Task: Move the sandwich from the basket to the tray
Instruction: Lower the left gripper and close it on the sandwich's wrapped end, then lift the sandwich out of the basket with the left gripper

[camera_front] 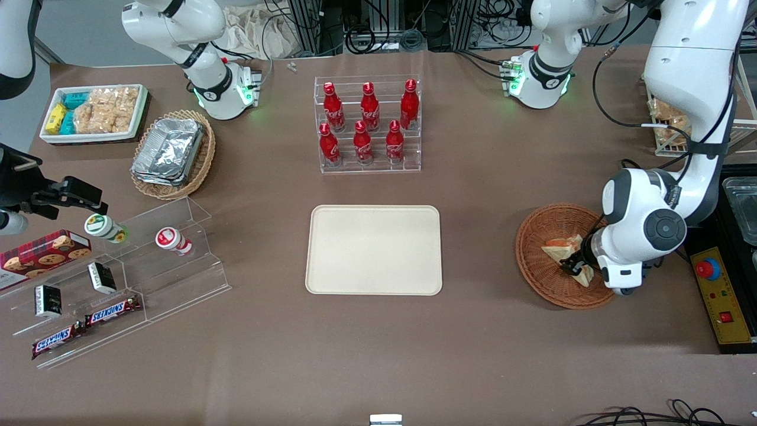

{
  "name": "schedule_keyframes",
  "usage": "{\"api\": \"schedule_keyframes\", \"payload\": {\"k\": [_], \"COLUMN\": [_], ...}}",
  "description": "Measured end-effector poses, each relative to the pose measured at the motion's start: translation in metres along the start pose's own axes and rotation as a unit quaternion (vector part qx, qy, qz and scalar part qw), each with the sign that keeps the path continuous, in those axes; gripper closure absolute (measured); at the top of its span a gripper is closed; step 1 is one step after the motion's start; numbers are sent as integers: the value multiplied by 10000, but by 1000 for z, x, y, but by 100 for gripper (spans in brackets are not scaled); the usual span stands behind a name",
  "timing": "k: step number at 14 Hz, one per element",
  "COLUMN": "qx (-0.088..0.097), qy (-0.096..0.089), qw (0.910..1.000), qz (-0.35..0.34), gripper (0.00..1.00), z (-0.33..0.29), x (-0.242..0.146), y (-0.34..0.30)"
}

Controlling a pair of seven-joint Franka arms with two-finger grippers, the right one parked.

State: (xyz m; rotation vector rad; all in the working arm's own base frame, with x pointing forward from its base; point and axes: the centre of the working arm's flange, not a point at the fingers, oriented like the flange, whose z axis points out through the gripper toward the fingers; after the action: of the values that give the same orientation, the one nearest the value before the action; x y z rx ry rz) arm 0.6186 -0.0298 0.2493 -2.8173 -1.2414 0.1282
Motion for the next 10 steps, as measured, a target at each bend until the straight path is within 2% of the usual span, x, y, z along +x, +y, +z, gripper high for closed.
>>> {"api": "schedule_keyframes", "payload": {"k": [1, 3, 6, 8, 10], "qx": [-3, 0, 54, 228, 442], "qy": [-1, -2, -26, -94, -166], "qw": [10000, 10000, 10000, 9997, 9989], "qz": [-14, 3, 27, 10, 2], "gripper": [49, 62, 69, 70, 78], "z": [0, 0, -2, -20, -55], "x": [-1, -3, -6, -3, 3], "y": [1, 3, 5, 4, 3]}}
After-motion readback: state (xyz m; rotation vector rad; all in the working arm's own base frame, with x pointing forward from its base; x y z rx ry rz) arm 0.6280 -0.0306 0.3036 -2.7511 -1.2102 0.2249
